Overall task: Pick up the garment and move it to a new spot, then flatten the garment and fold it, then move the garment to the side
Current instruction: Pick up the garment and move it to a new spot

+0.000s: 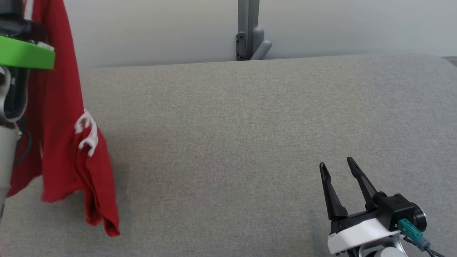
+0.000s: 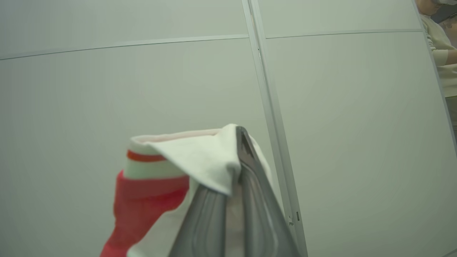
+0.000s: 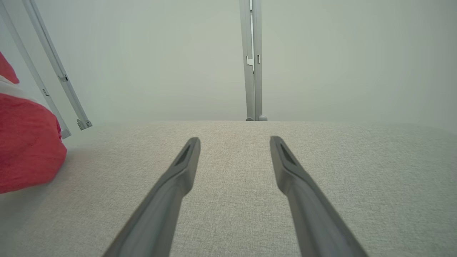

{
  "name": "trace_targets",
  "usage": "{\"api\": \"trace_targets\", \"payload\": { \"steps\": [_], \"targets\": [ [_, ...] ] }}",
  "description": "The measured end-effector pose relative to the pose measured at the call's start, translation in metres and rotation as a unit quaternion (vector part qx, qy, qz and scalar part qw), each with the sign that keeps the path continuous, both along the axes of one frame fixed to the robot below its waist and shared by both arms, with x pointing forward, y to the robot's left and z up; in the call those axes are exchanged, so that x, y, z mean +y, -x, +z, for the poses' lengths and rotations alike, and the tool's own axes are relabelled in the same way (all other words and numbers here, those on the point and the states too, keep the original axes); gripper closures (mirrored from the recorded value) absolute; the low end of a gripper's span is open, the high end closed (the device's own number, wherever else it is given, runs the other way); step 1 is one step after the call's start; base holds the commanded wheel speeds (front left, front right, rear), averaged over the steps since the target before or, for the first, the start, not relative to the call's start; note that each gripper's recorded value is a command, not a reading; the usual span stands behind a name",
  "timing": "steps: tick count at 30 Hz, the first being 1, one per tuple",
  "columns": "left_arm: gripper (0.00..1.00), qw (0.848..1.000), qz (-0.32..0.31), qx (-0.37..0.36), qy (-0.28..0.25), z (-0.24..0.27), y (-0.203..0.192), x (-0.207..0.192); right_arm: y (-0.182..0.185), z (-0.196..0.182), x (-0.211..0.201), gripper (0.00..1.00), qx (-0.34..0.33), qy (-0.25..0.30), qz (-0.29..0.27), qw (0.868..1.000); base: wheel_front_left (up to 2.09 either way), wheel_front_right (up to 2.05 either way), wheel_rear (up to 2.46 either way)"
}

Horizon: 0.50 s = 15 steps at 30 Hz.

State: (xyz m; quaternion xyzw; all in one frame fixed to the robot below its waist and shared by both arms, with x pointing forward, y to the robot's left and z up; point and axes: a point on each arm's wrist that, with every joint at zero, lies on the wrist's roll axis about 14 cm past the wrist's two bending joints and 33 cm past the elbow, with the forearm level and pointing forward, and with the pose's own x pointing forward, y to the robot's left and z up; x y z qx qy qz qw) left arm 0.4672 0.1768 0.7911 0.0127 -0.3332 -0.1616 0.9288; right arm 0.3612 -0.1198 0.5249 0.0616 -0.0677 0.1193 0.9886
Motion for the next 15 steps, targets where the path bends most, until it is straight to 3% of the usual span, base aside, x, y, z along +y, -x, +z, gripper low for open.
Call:
{"api": "trace_targets", "payload": {
  "steps": [11,15],
  "targets": [
    [1.0,0.997,0.057,-0.028,-0.049,0.038,-0.012,0.037,-0.017,-0.005,0.019,0.0,0.006,-0.002,0.029,1.0,0.0,0.0,0.0],
    [1.0,0.991,0.112,-0.016,-0.064,0.038,-0.024,0.07,-0.02,-0.008,0.021,0.0,0.01,-0.001,0.032,0.999,0.0,0.0,0.0]
  ]
}}
